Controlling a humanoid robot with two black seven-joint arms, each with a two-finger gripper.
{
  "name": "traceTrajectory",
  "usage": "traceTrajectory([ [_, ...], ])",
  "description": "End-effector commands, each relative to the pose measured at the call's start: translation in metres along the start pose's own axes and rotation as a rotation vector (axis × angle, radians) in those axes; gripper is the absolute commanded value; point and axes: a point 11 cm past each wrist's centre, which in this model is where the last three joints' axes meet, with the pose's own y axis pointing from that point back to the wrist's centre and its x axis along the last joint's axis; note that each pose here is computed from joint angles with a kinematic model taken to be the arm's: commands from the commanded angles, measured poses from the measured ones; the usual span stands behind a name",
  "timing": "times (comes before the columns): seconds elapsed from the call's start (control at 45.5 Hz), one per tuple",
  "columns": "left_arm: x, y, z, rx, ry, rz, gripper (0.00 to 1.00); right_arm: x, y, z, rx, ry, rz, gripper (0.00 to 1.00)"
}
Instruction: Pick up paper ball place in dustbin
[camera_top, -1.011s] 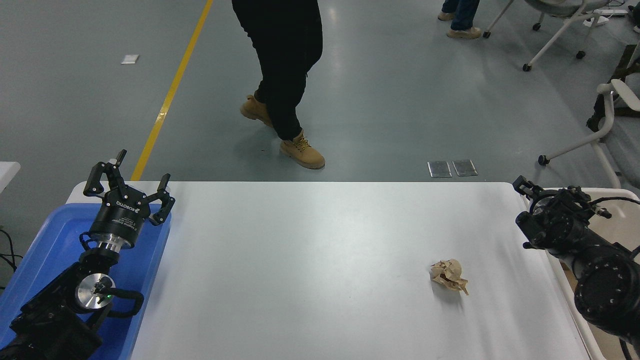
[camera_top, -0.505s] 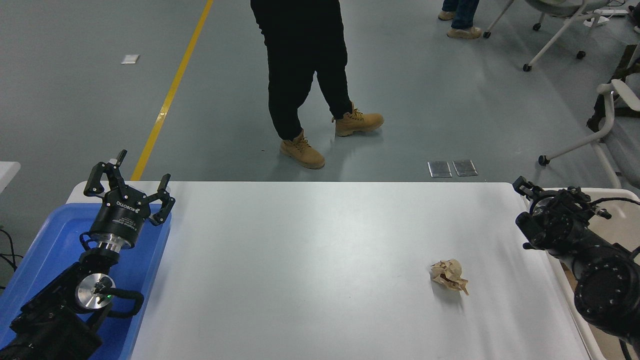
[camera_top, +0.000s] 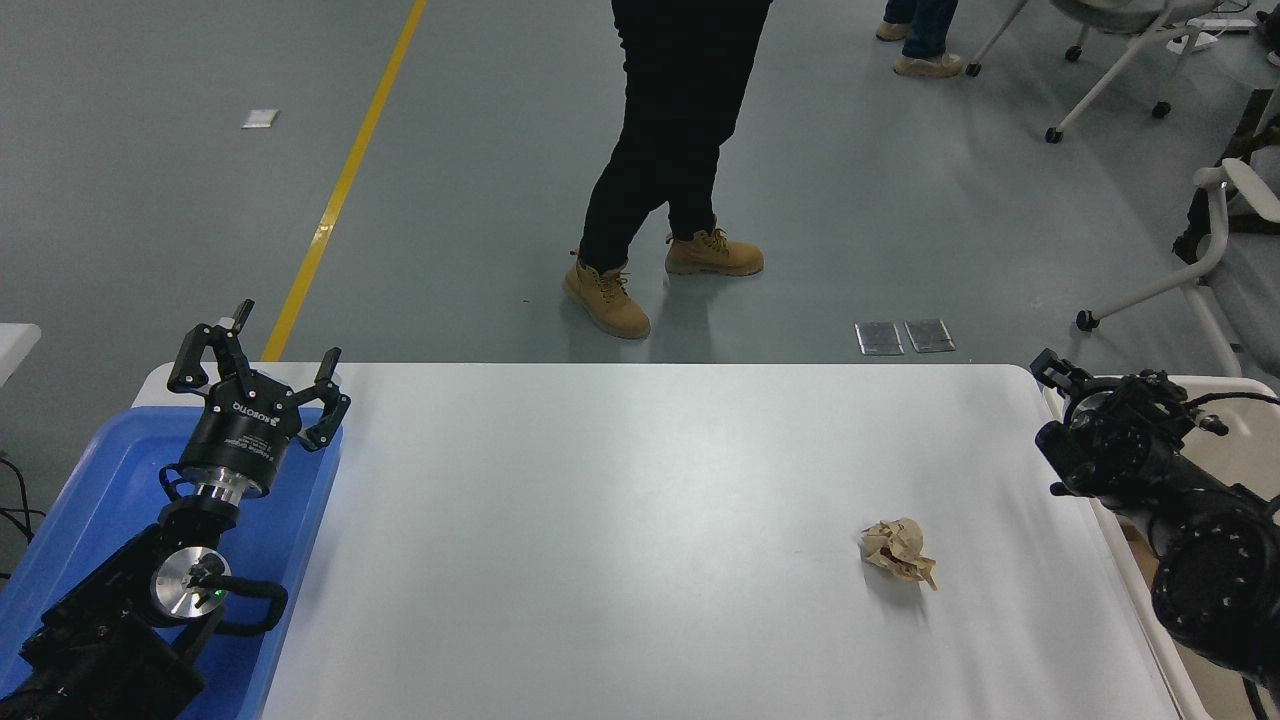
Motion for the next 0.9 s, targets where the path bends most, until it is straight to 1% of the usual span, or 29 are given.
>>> traceTrajectory([
  [0.0, 0.0, 0.0, 0.0, 0.0, 0.0, 0.0, 0.98, 0.0, 0.001, -0.003, 0.005, 0.01, -0.016, 1.0],
  [0.088, 0.0, 0.0, 0.0, -0.001, 0.0, 0.0, 0.98, 0.003, 0.002, -0.008, 0.014, 0.016, -0.019, 1.0],
  [0.22, 0.0, 0.0, 0.0, 0.0, 0.0, 0.0, 0.98, 0.019, 0.001, -0.005, 0.007, 0.014, -0.014, 1.0],
  [0.286, 0.0, 0.0, 0.0, 0.0, 0.0, 0.0, 0.98, 0.023, 0.004, -0.012, 0.017, 0.017, -0.05, 1.0],
  [0.33, 0.0, 0.0, 0.0, 0.0, 0.0, 0.0, 0.98, 0.038, 0.01, -0.012, 0.017, 0.007, -0.094, 1.0],
  [0.484, 0.0, 0.0, 0.0, 0.0, 0.0, 0.0, 0.98, 0.055, 0.039, -0.009, 0.033, -0.004, -0.229, 1.0],
  [0.571, 0.0, 0.0, 0.0, 0.0, 0.0, 0.0, 0.98, 0.056, 0.06, -0.02, 0.083, 0.067, -0.275, 1.0],
  [0.703, 0.0, 0.0, 0.0, 0.0, 0.0, 0.0, 0.98, 0.06, 0.085, -0.028, 0.159, 0.241, -0.289, 1.0],
  [0.813, 0.0, 0.0, 0.0, 0.0, 0.0, 0.0, 0.98, 0.064, 0.104, -0.03, 0.177, 0.338, -0.313, 1.0],
  [0.879, 0.0, 0.0, 0.0, 0.0, 0.0, 0.0, 0.98, 0.061, 0.119, -0.033, 0.192, 0.385, -0.358, 1.0],
])
